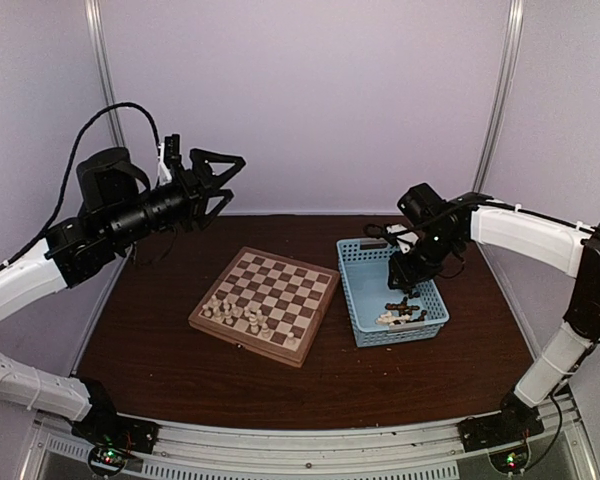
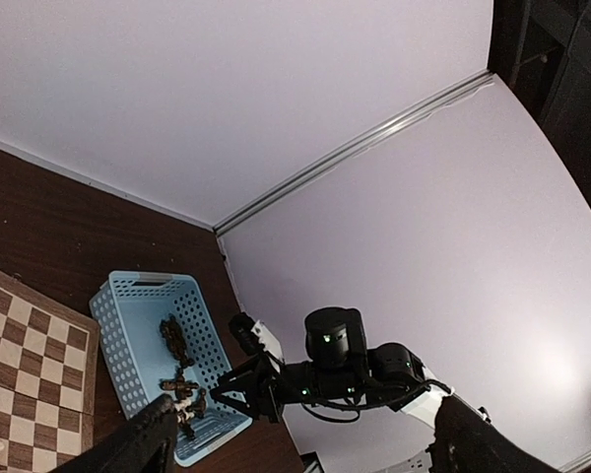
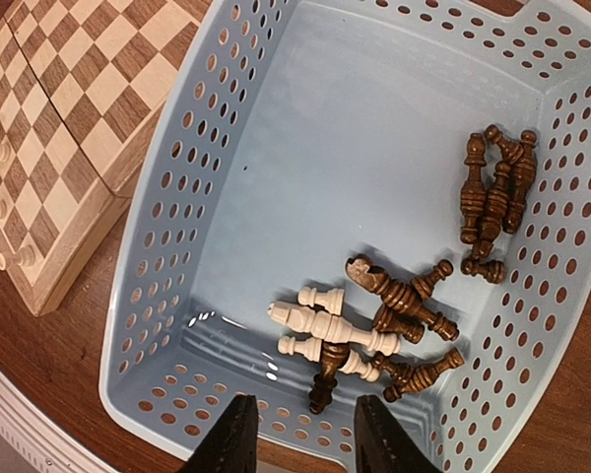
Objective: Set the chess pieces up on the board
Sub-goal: Pick up the chess piece from the storage box.
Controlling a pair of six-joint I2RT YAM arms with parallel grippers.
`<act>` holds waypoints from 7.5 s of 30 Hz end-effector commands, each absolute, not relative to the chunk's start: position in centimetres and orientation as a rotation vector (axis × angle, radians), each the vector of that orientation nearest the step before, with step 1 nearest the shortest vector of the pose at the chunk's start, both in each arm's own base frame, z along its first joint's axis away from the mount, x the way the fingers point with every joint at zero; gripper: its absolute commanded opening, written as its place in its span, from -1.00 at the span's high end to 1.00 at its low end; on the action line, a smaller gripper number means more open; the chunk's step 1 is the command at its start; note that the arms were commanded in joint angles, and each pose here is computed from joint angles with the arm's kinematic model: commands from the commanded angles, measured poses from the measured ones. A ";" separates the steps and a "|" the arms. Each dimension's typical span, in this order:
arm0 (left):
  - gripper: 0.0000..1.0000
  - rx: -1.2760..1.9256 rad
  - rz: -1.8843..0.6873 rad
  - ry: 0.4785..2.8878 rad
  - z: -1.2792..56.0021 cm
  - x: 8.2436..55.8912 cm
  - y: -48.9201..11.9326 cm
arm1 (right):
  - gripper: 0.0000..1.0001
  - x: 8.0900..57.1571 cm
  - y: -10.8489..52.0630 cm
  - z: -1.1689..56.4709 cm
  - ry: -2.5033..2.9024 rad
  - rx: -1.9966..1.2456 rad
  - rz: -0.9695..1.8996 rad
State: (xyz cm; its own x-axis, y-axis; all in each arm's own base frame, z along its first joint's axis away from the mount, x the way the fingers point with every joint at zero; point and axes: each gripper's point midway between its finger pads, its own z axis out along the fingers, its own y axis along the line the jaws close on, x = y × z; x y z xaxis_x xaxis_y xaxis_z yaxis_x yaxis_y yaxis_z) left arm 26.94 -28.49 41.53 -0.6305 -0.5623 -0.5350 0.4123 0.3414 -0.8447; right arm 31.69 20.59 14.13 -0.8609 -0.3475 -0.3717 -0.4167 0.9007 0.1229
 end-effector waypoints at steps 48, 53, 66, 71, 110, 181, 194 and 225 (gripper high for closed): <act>-0.95 0.354 -1.328 2.165 28.4 27.9 -35.4 | 0.38 32.7 21.0 7.0 2.912 -0.793 0.159; -0.95 0.412 -1.392 2.115 29.5 27.5 -36.2 | 0.29 33.1 19.9 6.0 2.933 -0.795 0.042; -0.95 0.432 -1.374 2.124 29.4 27.7 -36.3 | 0.28 32.7 21.1 3.2 2.897 -1.042 0.022; -0.95 0.438 -1.354 2.140 29.3 27.7 -36.3 | 0.29 32.4 21.4 2.1 2.891 -1.125 -0.023; -0.95 0.516 -1.107 2.138 27.3 29.0 -34.7 | 0.43 35.9 26.4 14.6 2.566 -0.457 0.567; 0.48 0.964 -1.387 1.408 23.3 33.6 -49.4 | 0.33 34.6 31.8 23.2 2.189 0.070 1.743; 0.69 0.959 -1.384 1.407 23.2 33.9 -49.6 | 0.32 34.5 32.0 23.3 2.175 0.073 1.774; 0.93 0.901 -1.250 1.487 25.7 31.4 -42.9 | -0.77 32.7 30.0 24.2 2.128 -0.324 1.558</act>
State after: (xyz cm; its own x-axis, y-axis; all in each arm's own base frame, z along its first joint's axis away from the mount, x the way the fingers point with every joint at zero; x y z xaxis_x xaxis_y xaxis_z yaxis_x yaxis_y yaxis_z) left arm 31.97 -43.67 24.93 -0.2979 -0.0543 -0.9531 0.9345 0.1874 -0.3027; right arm 33.52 30.23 24.03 -0.8979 0.1715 -0.4054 -0.3545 0.2642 0.8969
